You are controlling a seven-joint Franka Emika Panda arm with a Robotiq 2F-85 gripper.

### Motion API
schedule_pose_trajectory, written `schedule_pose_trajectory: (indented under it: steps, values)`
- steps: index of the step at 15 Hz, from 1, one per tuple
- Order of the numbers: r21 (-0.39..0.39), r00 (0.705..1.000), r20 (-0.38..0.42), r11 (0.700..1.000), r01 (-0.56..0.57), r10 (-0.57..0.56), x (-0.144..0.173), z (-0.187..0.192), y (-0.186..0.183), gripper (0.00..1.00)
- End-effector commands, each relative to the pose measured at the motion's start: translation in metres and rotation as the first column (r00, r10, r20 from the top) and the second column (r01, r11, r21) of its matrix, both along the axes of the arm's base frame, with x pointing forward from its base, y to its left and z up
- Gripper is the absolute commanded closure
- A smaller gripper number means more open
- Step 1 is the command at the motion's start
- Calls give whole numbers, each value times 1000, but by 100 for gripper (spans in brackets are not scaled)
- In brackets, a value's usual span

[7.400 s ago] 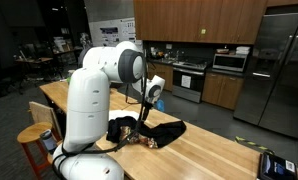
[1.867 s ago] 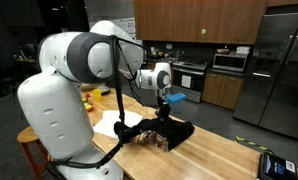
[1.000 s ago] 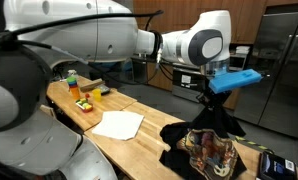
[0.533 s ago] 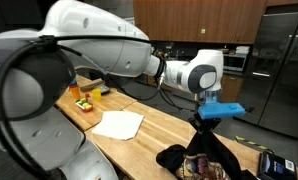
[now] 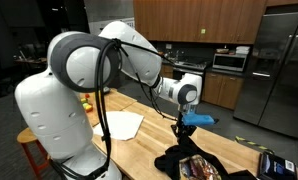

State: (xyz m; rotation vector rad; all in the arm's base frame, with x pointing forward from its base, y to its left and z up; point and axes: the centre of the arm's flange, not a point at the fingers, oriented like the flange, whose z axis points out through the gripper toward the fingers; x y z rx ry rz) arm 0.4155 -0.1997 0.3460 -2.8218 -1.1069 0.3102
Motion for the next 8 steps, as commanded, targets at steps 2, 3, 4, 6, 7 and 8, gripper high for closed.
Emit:
schedule_pose_trajectory:
  steps: [2,3,4,6,7,8]
  values:
    - [0,1000,16,1000,19,-19,-5,8,-10,70]
    - [-24,999,30,1000,16,-16,-9,13,-14,45]
    - [-48,999,35,998,26,-25,-10,18,-16,45]
    - [-118,997,66,992,41,-33,-10,38,-20,35]
    - [-166,996,86,985,44,-29,-10,51,-22,28]
    - [-229,993,116,972,47,-20,-12,71,-20,22]
